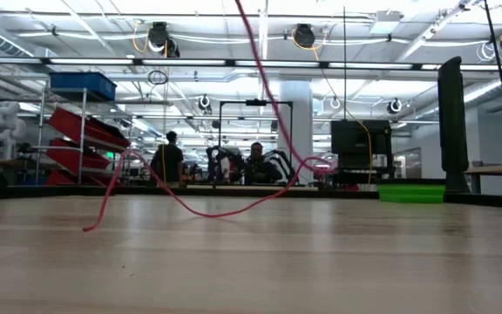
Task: Coil cords
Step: Uncoil the red wire on the black spool
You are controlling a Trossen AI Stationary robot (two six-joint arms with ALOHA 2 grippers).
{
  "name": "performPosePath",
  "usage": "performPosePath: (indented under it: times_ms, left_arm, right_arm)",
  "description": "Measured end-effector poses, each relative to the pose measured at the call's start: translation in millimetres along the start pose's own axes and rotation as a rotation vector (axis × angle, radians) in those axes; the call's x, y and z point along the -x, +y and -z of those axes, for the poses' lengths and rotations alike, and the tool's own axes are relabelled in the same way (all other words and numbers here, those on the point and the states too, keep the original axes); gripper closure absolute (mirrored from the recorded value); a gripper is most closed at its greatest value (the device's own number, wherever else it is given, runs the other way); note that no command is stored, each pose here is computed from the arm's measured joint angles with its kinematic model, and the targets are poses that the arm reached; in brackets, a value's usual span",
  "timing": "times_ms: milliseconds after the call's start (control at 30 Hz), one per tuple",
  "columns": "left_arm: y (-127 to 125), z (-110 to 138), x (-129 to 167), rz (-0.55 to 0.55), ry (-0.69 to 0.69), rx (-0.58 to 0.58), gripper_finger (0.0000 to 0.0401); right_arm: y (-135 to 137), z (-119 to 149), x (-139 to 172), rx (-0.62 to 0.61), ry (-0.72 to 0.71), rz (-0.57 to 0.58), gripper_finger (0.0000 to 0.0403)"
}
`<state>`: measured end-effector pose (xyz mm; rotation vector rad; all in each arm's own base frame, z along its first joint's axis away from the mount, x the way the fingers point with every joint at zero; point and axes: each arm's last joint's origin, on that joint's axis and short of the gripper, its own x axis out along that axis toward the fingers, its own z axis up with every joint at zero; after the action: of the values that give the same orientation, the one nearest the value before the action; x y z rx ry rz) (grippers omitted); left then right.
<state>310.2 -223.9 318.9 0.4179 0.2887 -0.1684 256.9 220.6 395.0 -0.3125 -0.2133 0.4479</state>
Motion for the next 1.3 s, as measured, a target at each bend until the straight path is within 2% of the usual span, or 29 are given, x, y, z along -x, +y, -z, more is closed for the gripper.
performPosePath:
  times_ms: [367, 700, 1033, 1300]
  left_arm:
    - [-7, -1, 9, 0.036, 0.015, -0.025, 0.0399]
    - [-9, -16, 36, 0.052, -0.049, -0.011, 0.0399]
    - [-20, -28, 68, -0.048, -0.083, -0.065, 0.0399]
    - [-22, -37, 77, -0.201, -0.108, -0.088, 0.0399]
  right_arm:
    - [18, -18, 22, 0.070, 0.083, 0.123, 0.0403]
    - [16, -2, 26, 0.122, 0.313, 0.306, 0.0403]
    - [4, 15, 23, 0.030, 0.404, 0.329, 0.0403]
    - [-12, 37, 17, -0.134, 0.479, 0.179, 0.0403]
